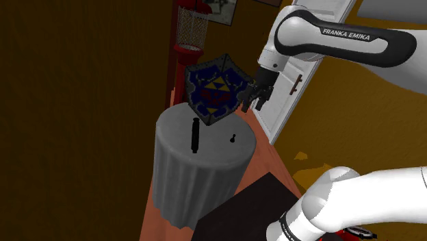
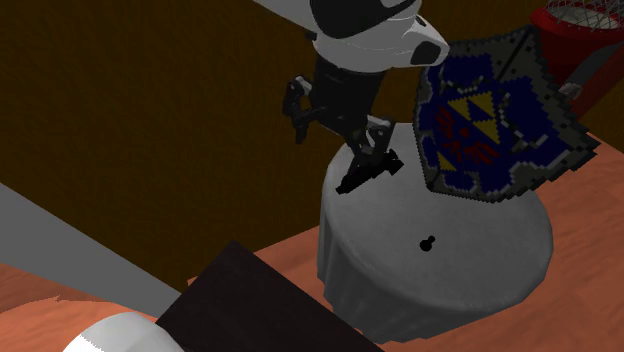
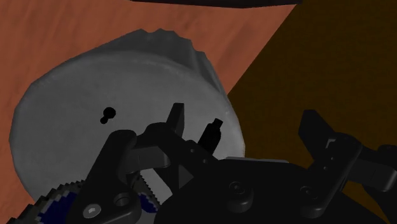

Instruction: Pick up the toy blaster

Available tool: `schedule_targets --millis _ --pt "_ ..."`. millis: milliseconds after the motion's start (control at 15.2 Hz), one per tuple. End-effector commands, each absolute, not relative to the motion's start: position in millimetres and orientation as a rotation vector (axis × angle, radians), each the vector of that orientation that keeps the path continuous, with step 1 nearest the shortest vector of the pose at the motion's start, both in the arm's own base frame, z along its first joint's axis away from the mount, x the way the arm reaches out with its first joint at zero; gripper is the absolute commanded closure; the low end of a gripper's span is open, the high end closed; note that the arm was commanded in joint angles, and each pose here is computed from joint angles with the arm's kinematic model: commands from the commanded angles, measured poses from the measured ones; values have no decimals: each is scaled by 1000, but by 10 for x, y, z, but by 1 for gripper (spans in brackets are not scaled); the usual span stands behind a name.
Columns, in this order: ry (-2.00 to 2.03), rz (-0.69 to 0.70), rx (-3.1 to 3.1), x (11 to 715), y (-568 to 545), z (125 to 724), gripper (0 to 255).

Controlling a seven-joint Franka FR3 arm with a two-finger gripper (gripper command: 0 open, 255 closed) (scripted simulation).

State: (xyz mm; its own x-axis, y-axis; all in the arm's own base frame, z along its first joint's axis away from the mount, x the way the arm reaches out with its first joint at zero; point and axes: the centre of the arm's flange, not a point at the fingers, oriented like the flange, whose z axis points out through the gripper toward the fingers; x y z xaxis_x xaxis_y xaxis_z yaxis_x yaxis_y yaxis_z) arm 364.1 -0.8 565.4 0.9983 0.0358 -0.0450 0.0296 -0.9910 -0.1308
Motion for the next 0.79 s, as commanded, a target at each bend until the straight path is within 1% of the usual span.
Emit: schedule_targets --millis 0,726 --pt "-47 64 -3011 3865 -44 5461 0" --pt "-32 37 -3012 5002 -138 4601 0"
